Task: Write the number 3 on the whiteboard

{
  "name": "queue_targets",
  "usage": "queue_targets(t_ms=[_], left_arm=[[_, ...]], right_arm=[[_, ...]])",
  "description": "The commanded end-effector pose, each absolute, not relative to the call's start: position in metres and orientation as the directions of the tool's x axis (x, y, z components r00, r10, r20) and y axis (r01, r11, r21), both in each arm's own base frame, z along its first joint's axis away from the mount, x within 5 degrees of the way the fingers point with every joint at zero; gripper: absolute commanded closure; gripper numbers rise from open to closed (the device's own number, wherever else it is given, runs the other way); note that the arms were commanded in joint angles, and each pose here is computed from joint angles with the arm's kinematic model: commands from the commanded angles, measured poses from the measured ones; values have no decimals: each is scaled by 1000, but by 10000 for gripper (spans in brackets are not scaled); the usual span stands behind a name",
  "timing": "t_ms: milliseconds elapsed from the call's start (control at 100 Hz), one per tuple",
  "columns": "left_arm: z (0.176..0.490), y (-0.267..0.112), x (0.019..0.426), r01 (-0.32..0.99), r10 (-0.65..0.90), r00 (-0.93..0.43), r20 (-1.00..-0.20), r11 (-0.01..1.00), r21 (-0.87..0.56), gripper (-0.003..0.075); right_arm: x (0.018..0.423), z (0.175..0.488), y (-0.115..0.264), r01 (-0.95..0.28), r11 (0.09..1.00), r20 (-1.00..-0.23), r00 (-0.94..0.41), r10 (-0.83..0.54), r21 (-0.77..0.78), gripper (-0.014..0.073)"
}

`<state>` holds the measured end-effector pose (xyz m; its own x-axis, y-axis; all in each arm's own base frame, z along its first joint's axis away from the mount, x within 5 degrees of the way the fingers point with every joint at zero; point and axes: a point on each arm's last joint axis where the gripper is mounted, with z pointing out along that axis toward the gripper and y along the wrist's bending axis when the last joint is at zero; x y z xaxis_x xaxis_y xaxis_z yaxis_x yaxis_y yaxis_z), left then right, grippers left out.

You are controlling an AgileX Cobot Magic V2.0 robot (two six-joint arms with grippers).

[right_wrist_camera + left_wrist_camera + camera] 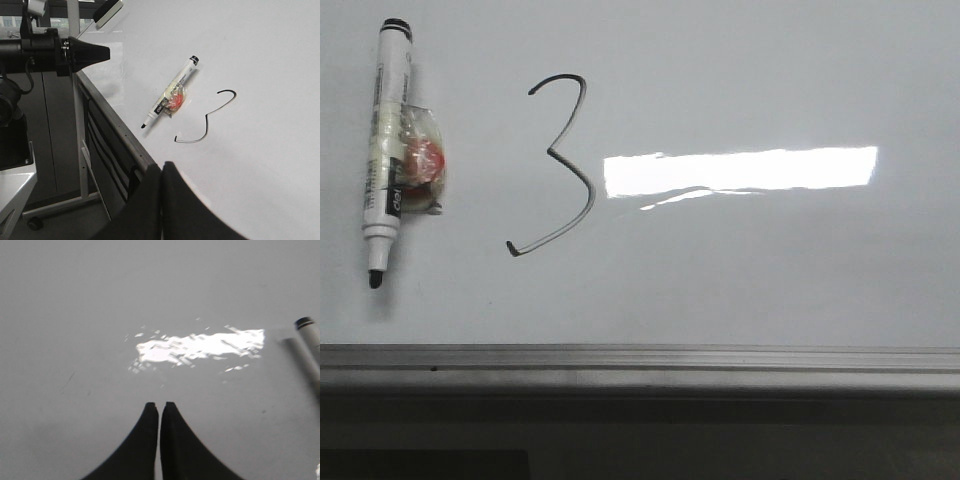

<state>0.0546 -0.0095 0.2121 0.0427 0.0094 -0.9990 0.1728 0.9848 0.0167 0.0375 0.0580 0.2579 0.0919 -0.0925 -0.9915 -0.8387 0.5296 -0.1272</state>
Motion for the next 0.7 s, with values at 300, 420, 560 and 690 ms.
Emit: queue_targets(t_ms=[300,420,560,690], left_arm=[[175,-4,54,56,-24,-211,-977,998,-36,741],[175,-4,54,56,-23,-215,-976,998,-36,741],[175,-4,54,56,-23,-215,-976,998,-36,741],[175,-4,54,56,-23,-215,-976,998,-36,741]], right_arm=[[36,274,58,-837,527,-987,163,-17,-147,649],[36,274,58,-837,527,-987,163,-17,-147,649],[36,274,58,-837,527,-987,163,-17,-147,649],[36,274,58,-837,527,-987,163,-17,-147,649]])
